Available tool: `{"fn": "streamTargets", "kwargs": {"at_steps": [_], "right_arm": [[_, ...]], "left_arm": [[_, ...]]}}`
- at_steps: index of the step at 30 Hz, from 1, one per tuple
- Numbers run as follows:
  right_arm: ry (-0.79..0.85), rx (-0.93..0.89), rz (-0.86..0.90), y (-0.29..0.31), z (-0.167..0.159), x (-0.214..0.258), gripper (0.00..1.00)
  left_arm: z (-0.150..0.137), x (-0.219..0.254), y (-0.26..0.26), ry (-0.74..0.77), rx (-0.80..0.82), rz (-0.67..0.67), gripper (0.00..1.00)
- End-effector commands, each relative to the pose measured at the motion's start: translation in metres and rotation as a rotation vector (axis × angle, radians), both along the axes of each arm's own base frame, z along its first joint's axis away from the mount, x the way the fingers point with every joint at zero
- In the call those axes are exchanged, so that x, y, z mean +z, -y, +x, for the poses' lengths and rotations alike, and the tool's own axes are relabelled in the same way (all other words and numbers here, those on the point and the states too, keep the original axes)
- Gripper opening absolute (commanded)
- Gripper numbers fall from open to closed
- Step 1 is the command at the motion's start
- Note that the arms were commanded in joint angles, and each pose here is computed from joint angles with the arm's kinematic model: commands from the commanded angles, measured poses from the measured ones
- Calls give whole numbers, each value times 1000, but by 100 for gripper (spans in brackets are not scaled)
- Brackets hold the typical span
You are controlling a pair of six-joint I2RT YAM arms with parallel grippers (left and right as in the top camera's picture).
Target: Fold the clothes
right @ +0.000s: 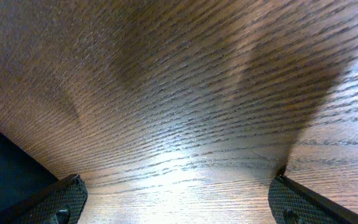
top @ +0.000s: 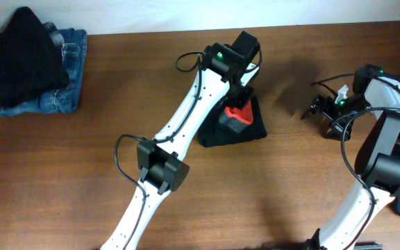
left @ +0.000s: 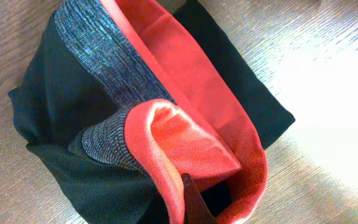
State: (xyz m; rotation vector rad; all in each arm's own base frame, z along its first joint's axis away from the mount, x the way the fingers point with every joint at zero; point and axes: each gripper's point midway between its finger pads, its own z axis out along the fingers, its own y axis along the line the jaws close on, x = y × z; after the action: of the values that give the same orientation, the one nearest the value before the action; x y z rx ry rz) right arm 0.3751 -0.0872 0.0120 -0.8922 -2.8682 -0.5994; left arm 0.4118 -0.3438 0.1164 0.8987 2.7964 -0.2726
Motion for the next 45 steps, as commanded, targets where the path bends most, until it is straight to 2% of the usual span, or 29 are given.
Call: {"fn": "streamTargets", "kwargs": {"at_steps": [1, 14, 19, 22, 25, 28, 33, 37, 39, 44, 45], "right_arm": [[-77, 23, 6, -2, -19, -33, 99], [-77, 23, 7, -3, -20, -33, 99], [-80, 25, 8, -4, -20, -33, 99], [-79, 36, 8, -8, -19, -33, 99], [-73, 56, 3, -14, -16, -34, 99], [-63, 63, -1, -16, -13, -34, 99], [-62, 62, -2, -15, -13, -34, 99], [-51, 54, -5, -12, -10, -29, 98], [-21, 41, 4, -9, -5, -15, 99], [97, 23, 14, -7, 9, 37, 99], [121, 24, 19, -10, 11, 47, 99]], "left_arm": [[-8, 8, 15, -12, -24, -57, 2], [-29, 8, 58, 21, -106, -99, 3], [-31, 3, 64, 21, -117, -101, 9], [-32, 0, 65, 16, -118, -97, 21], [-33, -2, 65, 13, -120, -95, 39], [-37, -2, 69, 13, -129, -96, 44], [-41, -1, 75, 5, -143, -114, 44], [-29, -2, 61, 56, -112, -48, 45], [-10, 9, 37, 119, -59, 14, 45], [23, 65, -13, 198, 53, -29, 46], [28, 72, -23, 210, 74, -32, 48]]}}
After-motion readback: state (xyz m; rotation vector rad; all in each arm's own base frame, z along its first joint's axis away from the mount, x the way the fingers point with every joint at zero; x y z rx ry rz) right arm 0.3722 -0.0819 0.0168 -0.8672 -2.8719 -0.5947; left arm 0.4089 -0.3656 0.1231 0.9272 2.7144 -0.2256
